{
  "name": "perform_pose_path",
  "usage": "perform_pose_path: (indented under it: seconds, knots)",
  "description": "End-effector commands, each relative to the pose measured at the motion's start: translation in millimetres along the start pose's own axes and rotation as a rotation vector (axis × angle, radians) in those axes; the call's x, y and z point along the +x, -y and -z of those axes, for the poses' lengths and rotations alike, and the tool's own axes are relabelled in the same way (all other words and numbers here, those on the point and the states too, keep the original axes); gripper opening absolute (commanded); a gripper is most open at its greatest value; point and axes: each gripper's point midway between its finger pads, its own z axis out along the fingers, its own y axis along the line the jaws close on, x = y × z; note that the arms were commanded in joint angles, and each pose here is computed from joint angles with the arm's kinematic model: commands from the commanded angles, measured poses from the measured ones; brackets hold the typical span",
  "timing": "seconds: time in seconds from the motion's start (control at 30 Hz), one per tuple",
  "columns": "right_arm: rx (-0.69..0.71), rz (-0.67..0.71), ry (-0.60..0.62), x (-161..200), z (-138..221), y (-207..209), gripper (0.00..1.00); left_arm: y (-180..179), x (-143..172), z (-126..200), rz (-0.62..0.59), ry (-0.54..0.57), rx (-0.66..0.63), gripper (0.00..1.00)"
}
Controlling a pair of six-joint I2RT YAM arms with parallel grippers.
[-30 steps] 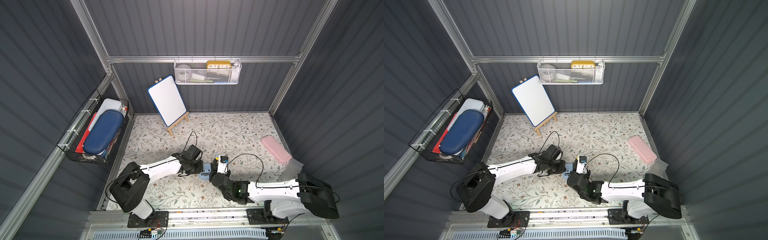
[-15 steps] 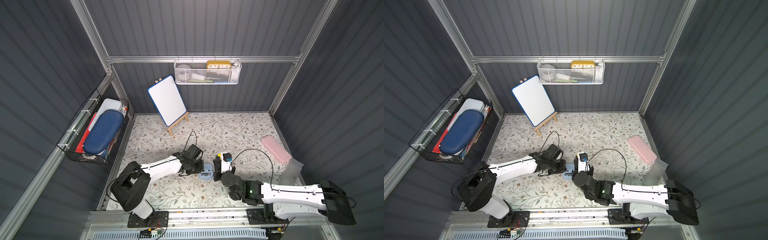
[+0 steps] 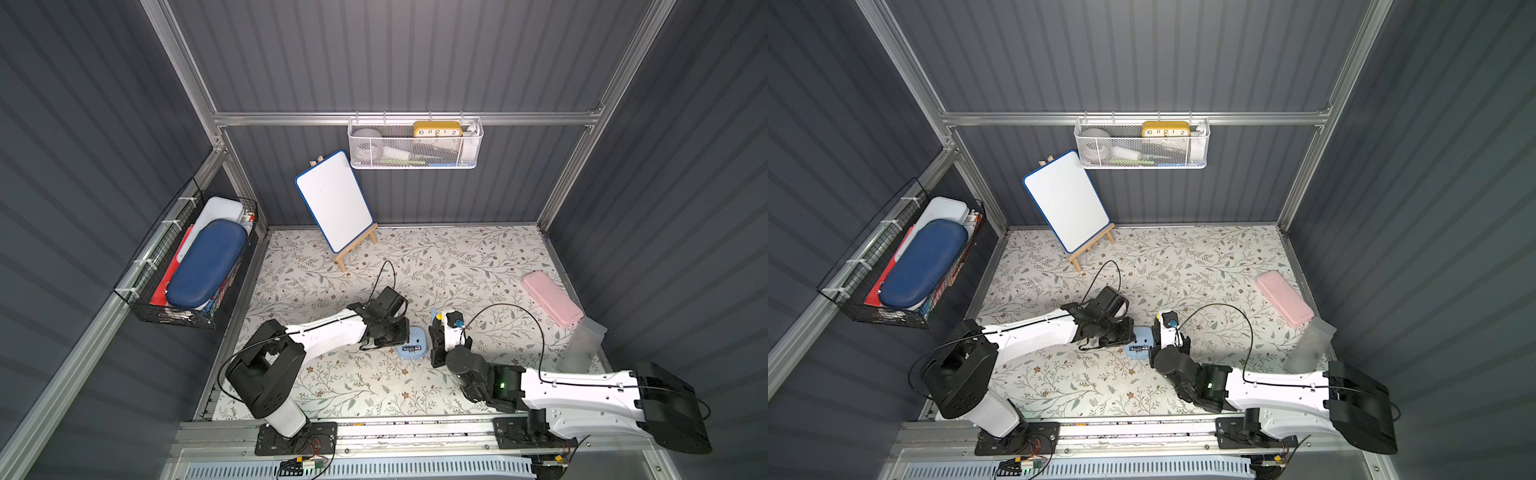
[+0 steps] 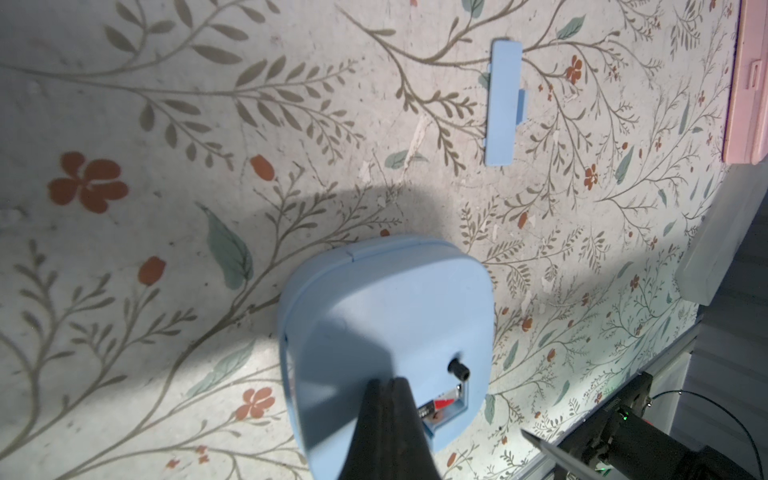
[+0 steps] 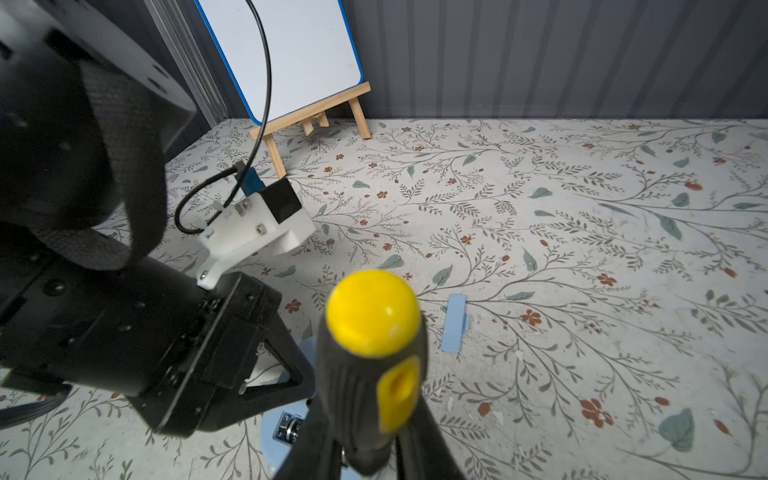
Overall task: Remove the battery from the alarm
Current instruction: Release the battery from the alarm.
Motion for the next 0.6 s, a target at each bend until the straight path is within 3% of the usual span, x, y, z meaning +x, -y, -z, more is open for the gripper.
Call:
perform_pose_path:
  seconds: [0.0,0.27,0.57]
  knots:
    - [0.002,-0.066,0.047,-10.7,-5.3,-1.1,0.00,-27.6,28.4,-3.8,0.042,-0.102,-0.098,0.00]
    - [0.048,-0.104,0.074,-14.7,-3.8,-4.3,0.00,-29.2,31.6,1.6,0.056,-0.088,-0.089,0.00]
    - [0.101,-0.045,0.090,-7.0,-5.5,-11.5,0.00,-27.5,29.2,2.5,0.054,-0.079,-0.085,0.00]
